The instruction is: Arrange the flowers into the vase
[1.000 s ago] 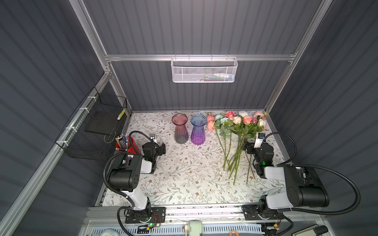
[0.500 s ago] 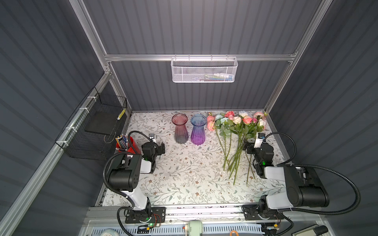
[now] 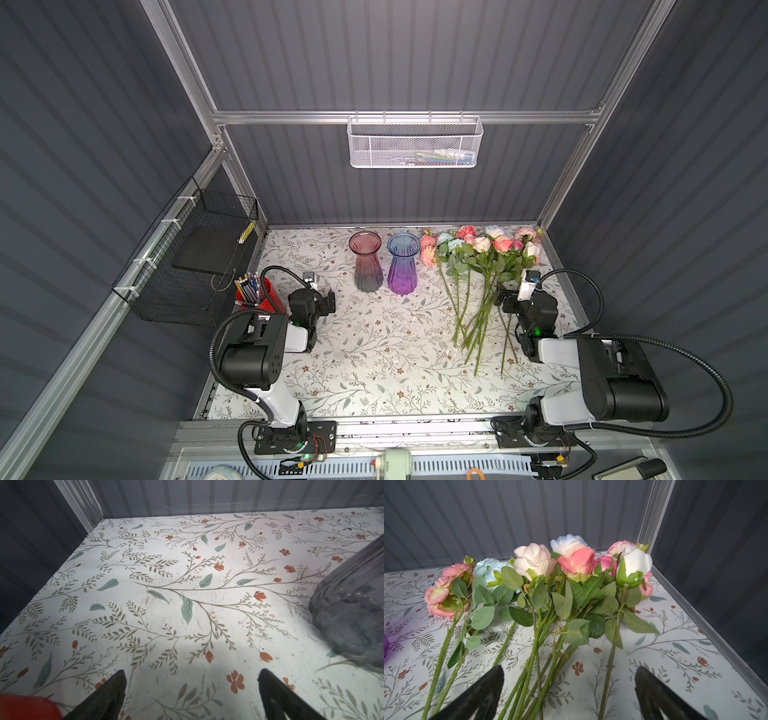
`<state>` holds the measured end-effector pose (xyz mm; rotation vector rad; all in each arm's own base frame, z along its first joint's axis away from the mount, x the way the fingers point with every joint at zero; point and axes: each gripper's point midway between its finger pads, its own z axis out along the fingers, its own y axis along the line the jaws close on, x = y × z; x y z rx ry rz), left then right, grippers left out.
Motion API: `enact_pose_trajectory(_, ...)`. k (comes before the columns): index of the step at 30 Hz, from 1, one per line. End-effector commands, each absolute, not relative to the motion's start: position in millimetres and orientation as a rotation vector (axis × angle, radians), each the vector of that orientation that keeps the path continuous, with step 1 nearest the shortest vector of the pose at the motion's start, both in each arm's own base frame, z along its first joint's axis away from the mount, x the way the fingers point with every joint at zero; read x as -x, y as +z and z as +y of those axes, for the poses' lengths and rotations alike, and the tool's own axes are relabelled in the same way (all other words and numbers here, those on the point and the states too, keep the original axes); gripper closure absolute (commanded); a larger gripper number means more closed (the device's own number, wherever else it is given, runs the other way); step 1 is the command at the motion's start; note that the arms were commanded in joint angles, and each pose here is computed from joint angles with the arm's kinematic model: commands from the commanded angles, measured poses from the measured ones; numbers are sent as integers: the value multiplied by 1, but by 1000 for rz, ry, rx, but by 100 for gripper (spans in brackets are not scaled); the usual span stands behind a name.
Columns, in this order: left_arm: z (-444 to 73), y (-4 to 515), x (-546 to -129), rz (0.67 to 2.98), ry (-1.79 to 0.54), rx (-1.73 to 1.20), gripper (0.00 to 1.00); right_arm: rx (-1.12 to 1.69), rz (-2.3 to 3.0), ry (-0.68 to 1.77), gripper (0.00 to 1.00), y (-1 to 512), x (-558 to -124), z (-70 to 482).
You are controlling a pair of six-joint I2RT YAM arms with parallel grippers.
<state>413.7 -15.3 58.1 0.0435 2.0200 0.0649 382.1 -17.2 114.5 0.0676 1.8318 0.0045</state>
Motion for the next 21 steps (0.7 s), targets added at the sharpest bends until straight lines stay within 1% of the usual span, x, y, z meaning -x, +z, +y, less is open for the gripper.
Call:
enact_pose_trajectory(1,-19,76,-423,2014,54,-83,0,-71,1819,3,1,119,-387,-19)
enact_pose_trajectory(5,-21,90,-419,1997,52,-91,0,-159,1856,-65,1,131,-390,-33)
enact_pose_trajectory(9,-23,116,-413,1968,52,-92,0,-146,1903,-86,1,155,-394,-30)
enact_pose_trajectory(16,-52,180,-402,1893,20,-200,0,-212,1893,-233,1,221,-380,-21)
enact_pose_trajectory(17,-57,191,-401,1879,5,-209,0,-265,1910,-224,1,228,-377,-22)
enact_pose_trajectory(18,-62,202,-399,1866,-9,-221,0,-332,1903,-176,1,246,-369,-22)
enact_pose_trajectory(20,-73,221,-394,1854,-51,-246,0,-388,1946,-83,1,257,-360,-18)
enact_pose_trajectory(21,-78,233,-391,1841,-76,-259,0,-416,1952,48,1,261,-358,-8)
